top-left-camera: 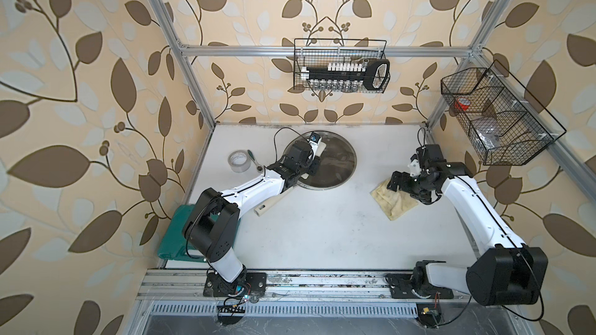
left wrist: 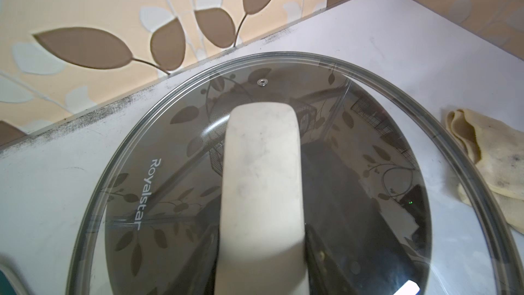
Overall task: Wipe the pot lid with a cloth
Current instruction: Place the cleaning item at the center of the board, then place the pot lid on the cooking pot.
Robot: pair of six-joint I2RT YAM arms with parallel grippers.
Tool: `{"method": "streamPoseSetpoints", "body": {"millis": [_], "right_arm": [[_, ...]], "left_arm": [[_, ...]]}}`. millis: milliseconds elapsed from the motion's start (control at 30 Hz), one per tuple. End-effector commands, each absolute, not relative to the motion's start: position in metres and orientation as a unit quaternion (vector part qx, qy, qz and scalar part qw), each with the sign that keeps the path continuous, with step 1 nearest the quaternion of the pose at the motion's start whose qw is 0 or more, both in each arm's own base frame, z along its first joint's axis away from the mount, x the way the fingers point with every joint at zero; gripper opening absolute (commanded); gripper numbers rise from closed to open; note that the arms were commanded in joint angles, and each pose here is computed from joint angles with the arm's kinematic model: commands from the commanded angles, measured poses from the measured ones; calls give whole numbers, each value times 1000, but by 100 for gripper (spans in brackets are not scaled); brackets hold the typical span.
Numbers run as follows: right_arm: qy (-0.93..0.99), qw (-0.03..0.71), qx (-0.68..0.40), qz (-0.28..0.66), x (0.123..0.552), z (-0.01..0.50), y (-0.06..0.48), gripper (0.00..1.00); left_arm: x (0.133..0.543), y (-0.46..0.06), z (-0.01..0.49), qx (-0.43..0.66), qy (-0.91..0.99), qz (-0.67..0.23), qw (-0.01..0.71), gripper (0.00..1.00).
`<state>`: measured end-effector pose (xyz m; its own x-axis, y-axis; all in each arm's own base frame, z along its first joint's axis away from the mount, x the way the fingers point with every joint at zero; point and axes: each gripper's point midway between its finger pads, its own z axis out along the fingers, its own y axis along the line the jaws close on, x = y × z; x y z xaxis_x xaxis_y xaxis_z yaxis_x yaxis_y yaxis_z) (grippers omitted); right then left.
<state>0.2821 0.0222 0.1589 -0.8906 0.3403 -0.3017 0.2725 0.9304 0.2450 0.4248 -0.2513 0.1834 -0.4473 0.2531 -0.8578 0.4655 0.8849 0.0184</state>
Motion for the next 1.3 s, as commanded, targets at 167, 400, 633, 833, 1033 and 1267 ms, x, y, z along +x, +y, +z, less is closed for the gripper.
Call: {"method": "streamPoseSetpoints", "body": {"millis": [167, 400, 633, 833, 1033, 1267], "right_arm": [[950, 255, 87, 154, 307, 194, 43, 96], [924, 319, 57, 204, 318, 222, 61, 96], [899, 380, 49, 210, 323, 247, 61, 96], [900, 378, 52, 209, 325, 246, 60, 96], [903, 369, 53, 213, 328, 240, 62, 96], [904, 366, 52, 214, 329, 238, 63, 96]], "left_arm": [[468, -265, 313, 198, 718, -155, 649, 0], [470, -289, 300, 262, 702, -175, 638, 0], [463, -297, 289, 275, 708, -192, 622, 0], [453, -287, 285, 279, 715, -178, 615, 0], [451, -271, 279, 277, 723, -132, 619, 0], [457, -272, 271, 284, 725, -117, 616, 0]]}}
